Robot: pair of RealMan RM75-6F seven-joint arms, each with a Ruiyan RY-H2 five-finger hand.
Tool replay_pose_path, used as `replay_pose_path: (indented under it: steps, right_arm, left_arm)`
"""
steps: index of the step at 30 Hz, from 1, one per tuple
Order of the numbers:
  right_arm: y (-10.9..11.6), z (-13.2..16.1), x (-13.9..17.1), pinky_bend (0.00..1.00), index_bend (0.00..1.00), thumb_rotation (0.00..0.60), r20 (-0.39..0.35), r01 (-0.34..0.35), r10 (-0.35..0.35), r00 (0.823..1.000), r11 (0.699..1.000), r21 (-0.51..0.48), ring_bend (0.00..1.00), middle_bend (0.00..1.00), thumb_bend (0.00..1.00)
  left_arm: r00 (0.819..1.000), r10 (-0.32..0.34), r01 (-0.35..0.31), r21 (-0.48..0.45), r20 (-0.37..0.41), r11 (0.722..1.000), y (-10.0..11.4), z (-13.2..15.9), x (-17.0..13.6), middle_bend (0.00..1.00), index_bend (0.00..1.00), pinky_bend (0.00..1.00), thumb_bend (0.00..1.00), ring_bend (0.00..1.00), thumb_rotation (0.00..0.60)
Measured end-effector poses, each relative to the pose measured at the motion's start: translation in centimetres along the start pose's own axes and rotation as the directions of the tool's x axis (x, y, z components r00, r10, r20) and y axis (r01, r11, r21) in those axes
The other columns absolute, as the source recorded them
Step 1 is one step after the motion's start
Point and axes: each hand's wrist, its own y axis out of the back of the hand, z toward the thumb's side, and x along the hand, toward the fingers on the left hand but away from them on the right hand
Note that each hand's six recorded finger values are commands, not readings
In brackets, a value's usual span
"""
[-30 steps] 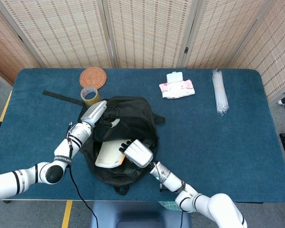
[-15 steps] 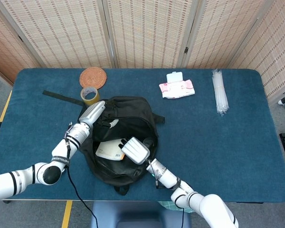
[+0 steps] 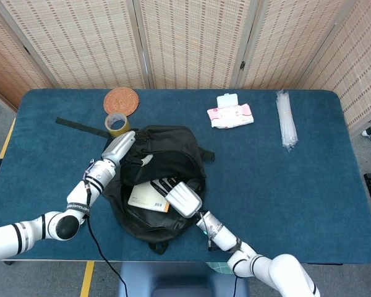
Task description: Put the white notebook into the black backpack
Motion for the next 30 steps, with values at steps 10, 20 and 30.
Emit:
replay_pose_path:
  steps: [10, 20, 30]
  right_arm:
    - [2.4, -1.4, 3.2, 0.28, 0.00, 0.600, 0.004, 0.028, -0.028, 1.000, 0.998, -0.051, 0.25, 0.14, 0.31]
    - [5.3, -5.5, 11.2, 0.28, 0.00, 0.600, 0.026, -0.009, 0.011, 1.000, 0.998, -0.065, 0.26, 0.14, 0.31]
    - [6.4, -9.8, 18.4, 0.31, 0.02, 0.600, 0.115, -0.065, 0.071, 0.991, 0.996, -0.053, 0.29, 0.18, 0.31]
  left_arm:
    - [1.000, -0.015, 0.015, 0.026, -0.006, 1.000, -0.8, 0.2, -0.2, 0.32, 0.59, 0.08, 0.49, 0.22, 0.600]
    - [0.998, -0.056, 0.056, 0.069, -0.001, 0.996, -1.6, 0.4, -1.2, 0.23, 0.30, 0.02, 0.39, 0.15, 0.600]
    - [1.000, -0.021, 0.021, 0.056, 0.002, 0.998, -0.3, -0.3, -2.7, 0.22, 0.26, 0.02, 0.36, 0.15, 0.600]
